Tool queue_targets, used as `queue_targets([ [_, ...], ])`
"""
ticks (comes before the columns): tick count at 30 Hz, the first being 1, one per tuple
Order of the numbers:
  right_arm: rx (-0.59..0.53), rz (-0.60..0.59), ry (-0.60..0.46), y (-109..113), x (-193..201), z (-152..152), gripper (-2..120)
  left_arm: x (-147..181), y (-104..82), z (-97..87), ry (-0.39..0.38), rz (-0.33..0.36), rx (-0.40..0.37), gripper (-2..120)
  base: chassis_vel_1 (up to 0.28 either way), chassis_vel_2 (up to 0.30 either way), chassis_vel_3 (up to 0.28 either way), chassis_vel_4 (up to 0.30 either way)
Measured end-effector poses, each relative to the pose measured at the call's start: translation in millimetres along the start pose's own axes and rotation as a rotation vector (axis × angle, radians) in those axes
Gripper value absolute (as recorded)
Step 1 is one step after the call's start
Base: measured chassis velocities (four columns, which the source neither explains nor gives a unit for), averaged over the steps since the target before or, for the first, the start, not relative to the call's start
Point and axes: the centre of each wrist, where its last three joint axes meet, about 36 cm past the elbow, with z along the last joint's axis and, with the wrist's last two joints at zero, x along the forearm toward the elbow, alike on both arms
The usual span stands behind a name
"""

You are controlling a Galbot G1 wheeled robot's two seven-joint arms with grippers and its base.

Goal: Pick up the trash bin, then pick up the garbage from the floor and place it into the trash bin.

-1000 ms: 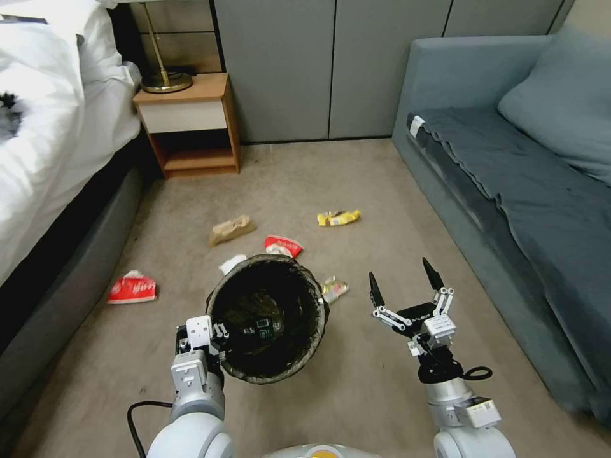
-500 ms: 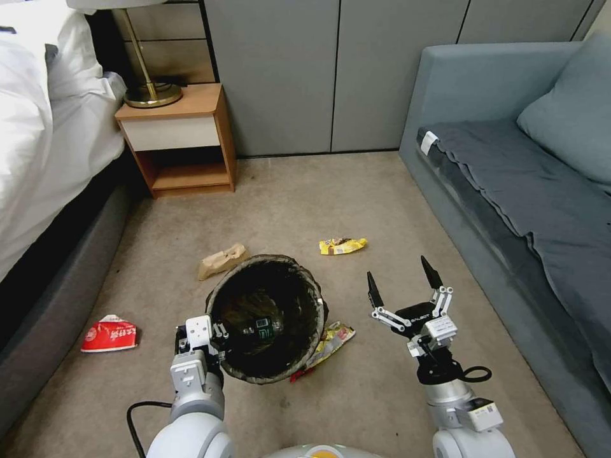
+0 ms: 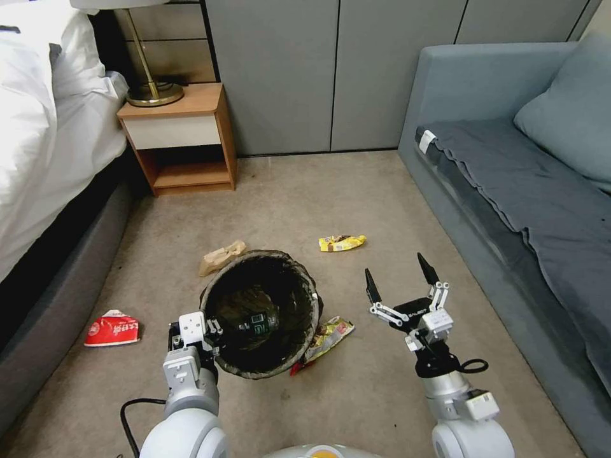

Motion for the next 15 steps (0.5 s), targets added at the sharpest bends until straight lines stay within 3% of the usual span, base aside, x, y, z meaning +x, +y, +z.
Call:
queue_targets([
  [10,0.050,-0.179,0.144,-35,-19,46,100,-7,9.2,-8.8,-0.006,-0.030,0.029,0,0.000,0.000,0.000,0.000],
  [15,-0.027,-0.198,0.262,-27,-22,55,100,-8,8.4,-6.5,0.000,-0.035,0.028,0,0.000,0.000,0.000,0.000],
])
